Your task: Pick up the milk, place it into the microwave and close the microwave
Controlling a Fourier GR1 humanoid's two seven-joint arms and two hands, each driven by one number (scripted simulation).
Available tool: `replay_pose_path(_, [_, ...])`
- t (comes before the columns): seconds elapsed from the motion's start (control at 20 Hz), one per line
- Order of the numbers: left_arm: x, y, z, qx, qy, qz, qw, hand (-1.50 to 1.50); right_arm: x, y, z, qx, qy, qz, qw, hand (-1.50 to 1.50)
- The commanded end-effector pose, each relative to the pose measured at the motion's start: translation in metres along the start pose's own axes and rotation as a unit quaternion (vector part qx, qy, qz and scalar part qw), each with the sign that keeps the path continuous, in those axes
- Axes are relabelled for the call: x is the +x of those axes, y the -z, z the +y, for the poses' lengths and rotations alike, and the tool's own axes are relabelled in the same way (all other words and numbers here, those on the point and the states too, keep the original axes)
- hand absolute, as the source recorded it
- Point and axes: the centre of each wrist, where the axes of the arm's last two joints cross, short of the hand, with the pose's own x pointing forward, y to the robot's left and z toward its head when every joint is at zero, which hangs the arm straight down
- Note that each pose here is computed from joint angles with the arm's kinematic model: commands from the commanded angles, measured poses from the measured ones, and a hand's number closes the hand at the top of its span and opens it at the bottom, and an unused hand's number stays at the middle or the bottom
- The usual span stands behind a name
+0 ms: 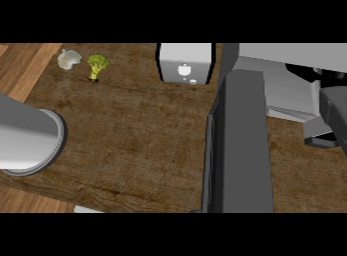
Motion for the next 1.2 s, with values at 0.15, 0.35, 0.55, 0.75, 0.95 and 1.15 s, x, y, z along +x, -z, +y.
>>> replay_pose_path(0.15, [-0.002, 0.006, 0.001, -0.009, 0.002, 0.003, 1.0, -1.5, 0.016, 0.005, 0.021, -0.006, 0.043, -0.014, 0.999, -1.5])
replay_pose_path(0.35, [-0.002, 0.007, 0.004, -0.008, 0.01, 0.011, 0.9999, -1.5, 0.026, 0.005, 0.039, 0.076, 0.08, -0.015, 0.994, -1.5])
replay_pose_path(0.55, [-0.008, 0.012, 0.003, -0.016, 0.006, 0.012, 0.9998, -1.5, 0.051, 0.01, 0.065, 0.103, 0.027, -0.013, 0.994, -1.5])
replay_pose_path(0.75, [-0.009, 0.01, 0.004, -0.016, 0.004, 0.017, 0.9997, -1.5, 0.06, 0.009, 0.078, 0.088, 0.021, -0.002, 0.996, -1.5])
replay_pose_path(0.95, [-0.015, 0.013, 0.005, -0.019, 0.001, 0.029, 0.9994, -1.5, 0.089, 0.008, 0.11, 0.075, 0.035, -0.004, 0.997, -1.5])
replay_pose_path(1.15, [-0.018, 0.014, 0.006, -0.018, -0.001, 0.037, 0.9992, -1.5, 0.095, 0.01, 0.113, 0.085, 0.045, -0.037, 0.995, -1.5])
